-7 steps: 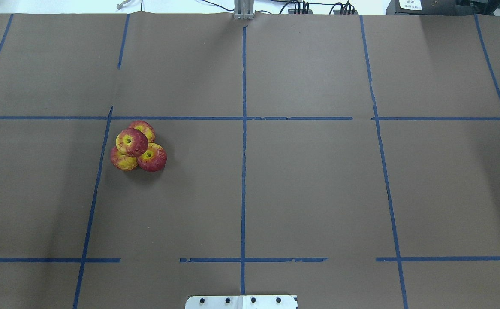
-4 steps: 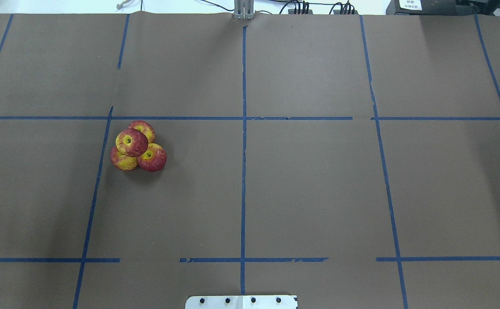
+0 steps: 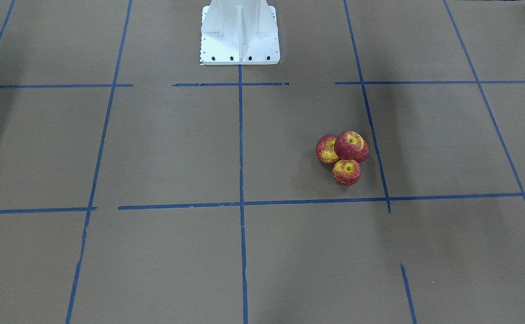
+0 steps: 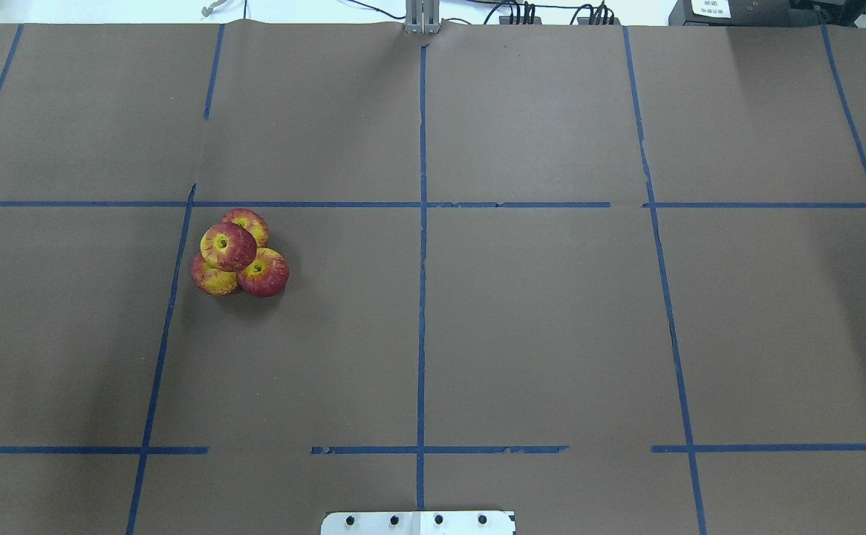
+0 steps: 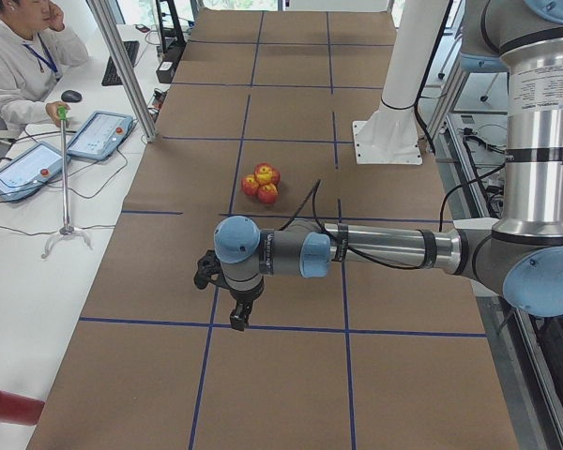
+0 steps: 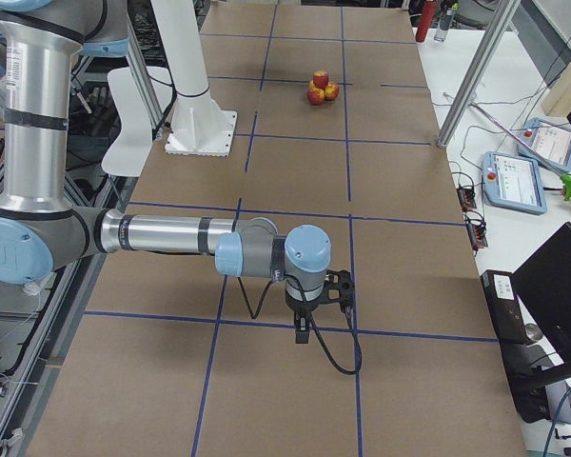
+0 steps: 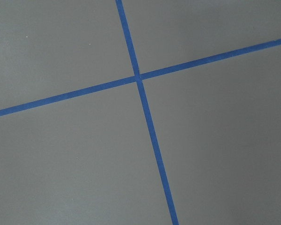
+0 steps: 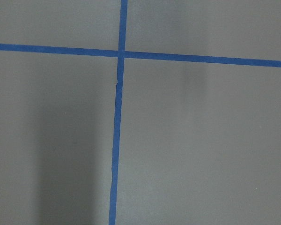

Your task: Stack apples

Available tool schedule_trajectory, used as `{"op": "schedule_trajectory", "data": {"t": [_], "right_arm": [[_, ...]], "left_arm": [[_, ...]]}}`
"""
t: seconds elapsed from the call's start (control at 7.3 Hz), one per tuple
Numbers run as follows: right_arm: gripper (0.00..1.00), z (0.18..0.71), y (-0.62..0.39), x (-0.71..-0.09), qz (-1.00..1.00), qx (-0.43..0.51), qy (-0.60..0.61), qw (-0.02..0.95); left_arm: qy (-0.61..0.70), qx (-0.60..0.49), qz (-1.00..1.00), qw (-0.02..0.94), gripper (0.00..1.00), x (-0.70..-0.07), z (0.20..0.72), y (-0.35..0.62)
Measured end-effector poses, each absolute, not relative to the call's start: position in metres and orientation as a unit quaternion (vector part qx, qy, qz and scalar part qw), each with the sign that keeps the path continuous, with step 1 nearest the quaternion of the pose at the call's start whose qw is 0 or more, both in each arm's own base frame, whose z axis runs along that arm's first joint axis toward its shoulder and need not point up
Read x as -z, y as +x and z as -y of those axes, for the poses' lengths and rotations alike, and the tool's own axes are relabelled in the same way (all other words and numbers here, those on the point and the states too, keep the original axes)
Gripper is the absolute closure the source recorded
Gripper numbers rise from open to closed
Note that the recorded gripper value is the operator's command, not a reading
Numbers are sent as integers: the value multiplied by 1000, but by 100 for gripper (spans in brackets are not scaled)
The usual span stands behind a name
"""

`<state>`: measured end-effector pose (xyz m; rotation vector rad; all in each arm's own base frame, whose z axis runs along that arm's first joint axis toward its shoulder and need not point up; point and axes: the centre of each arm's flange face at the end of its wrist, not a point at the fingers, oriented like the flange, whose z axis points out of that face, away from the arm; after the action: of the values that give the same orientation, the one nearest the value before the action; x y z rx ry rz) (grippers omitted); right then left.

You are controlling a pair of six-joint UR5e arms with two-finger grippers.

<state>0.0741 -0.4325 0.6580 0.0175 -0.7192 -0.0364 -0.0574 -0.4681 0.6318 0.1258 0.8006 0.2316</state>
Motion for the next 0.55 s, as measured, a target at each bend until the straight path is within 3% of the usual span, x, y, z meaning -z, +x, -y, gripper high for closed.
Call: {"op": "schedule_trajectory", "data": {"t": [0.55], "right_arm": [[0,432,74,-658,352,18,9,936]], "left_arm": [[72,-117,-388,911,0,-621,476,-57]]}}
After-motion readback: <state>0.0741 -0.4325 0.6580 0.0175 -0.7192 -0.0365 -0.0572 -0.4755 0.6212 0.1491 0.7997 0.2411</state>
